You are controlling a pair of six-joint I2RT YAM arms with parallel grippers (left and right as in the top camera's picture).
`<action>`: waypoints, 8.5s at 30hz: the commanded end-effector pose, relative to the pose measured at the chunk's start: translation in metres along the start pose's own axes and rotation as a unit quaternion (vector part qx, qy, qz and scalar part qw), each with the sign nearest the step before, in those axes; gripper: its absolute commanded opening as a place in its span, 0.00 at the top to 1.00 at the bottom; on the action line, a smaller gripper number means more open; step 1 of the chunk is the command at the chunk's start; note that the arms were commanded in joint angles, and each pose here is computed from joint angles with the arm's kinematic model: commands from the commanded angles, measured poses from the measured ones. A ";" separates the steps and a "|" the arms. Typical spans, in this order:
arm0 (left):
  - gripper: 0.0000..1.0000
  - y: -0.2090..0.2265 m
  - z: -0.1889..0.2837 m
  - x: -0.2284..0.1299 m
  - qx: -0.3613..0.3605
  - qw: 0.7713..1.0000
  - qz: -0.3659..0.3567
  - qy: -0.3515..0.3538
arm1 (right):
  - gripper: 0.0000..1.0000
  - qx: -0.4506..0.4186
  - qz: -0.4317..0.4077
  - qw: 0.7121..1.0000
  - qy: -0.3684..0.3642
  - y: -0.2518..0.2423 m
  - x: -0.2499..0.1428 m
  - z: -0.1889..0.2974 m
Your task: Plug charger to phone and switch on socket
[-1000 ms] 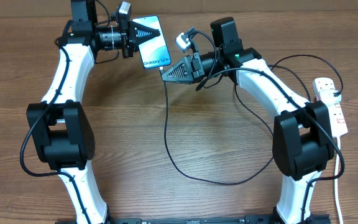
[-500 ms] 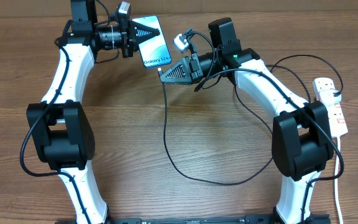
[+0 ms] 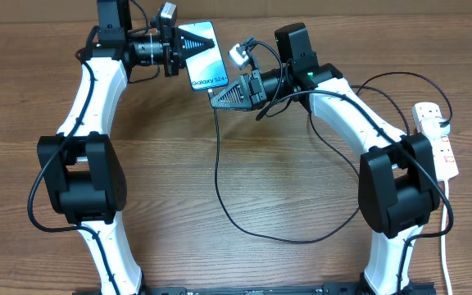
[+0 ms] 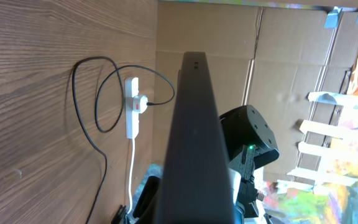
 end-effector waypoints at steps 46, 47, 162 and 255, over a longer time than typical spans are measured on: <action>0.96 -0.026 0.000 -0.011 -0.038 0.995 -0.083 0.035 | 0.96 0.010 0.022 1.000 0.000 0.019 0.006 0.001; 0.96 -0.026 0.000 -0.011 -0.039 0.995 -0.083 0.035 | 0.96 0.009 0.019 1.000 -0.001 0.019 0.006 0.001; 0.96 -0.032 0.002 -0.017 -0.064 0.991 -0.096 0.065 | 0.96 -0.025 -0.016 0.999 -0.027 0.014 0.015 0.002; 0.96 -0.004 -0.012 -0.031 -0.034 0.990 -0.128 0.059 | 0.58 -0.048 -0.035 0.998 0.010 -0.001 -0.018 -0.007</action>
Point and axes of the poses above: each gripper's point midway between its finger pads, its own z axis back along the fingers, its own y axis along the line the jaws close on, x = y × z, the point moved 7 cm from there along z, back along the fingers, and after that the axes turned 1 degree about z, right-handed, at the moved point
